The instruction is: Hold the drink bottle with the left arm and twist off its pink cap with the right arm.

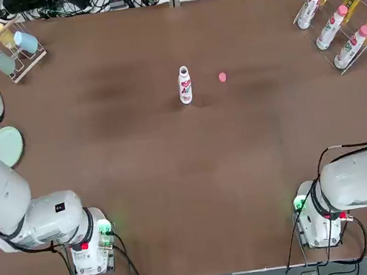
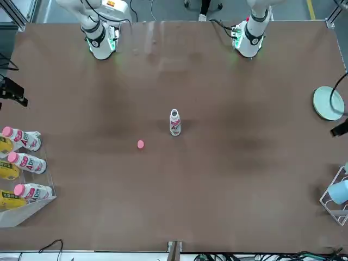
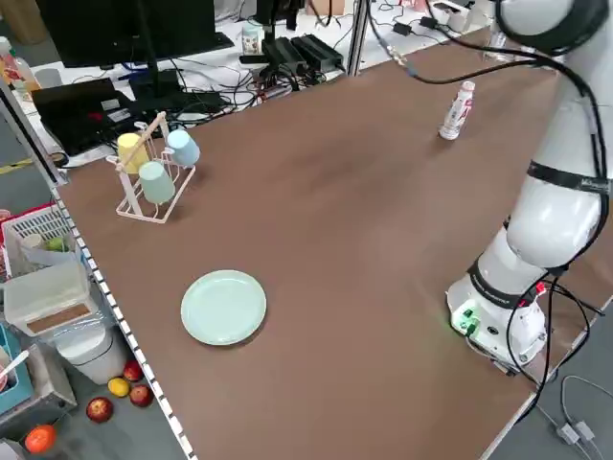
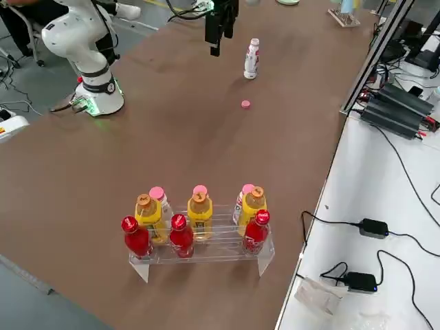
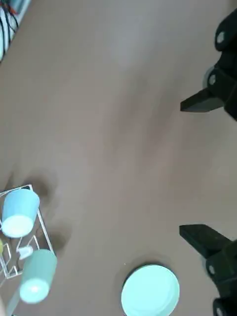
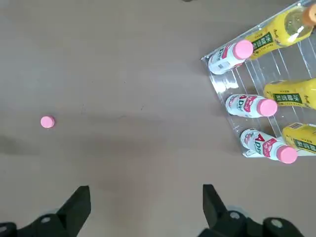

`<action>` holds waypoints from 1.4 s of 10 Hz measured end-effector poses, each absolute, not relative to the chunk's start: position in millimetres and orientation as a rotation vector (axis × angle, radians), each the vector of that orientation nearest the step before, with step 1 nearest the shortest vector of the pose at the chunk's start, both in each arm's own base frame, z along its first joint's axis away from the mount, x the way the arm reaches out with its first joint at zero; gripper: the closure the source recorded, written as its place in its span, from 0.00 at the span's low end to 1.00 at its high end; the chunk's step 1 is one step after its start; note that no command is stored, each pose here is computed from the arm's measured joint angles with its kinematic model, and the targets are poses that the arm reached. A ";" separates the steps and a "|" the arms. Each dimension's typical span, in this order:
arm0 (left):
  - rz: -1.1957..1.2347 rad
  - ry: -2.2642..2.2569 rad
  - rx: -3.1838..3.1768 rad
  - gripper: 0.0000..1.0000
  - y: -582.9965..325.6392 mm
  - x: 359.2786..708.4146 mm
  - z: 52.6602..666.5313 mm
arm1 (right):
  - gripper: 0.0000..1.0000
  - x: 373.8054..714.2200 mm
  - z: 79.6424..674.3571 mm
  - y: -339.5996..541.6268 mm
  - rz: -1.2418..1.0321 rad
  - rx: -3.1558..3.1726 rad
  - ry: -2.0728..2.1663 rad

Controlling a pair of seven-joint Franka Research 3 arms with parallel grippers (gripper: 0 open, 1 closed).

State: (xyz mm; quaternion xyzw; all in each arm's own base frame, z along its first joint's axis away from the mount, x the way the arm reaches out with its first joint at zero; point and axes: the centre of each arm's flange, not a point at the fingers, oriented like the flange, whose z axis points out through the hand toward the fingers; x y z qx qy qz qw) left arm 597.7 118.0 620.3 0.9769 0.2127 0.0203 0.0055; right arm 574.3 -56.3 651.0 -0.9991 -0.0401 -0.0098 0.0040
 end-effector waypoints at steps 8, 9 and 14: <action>0.025 0.333 3.091 0.00 26.4 527.6 680.0 | 0.00 575.1 651.7 -58.5 -0.045 -3.132 -0.120; 0.017 0.273 3.097 0.00 30.9 529.5 676.4 | 0.00 575.1 651.7 -58.5 -0.045 -3.132 -0.120; 0.014 0.249 3.097 0.00 41.7 535.4 669.2 | 0.00 575.2 651.8 -58.1 -0.046 -3.132 -0.121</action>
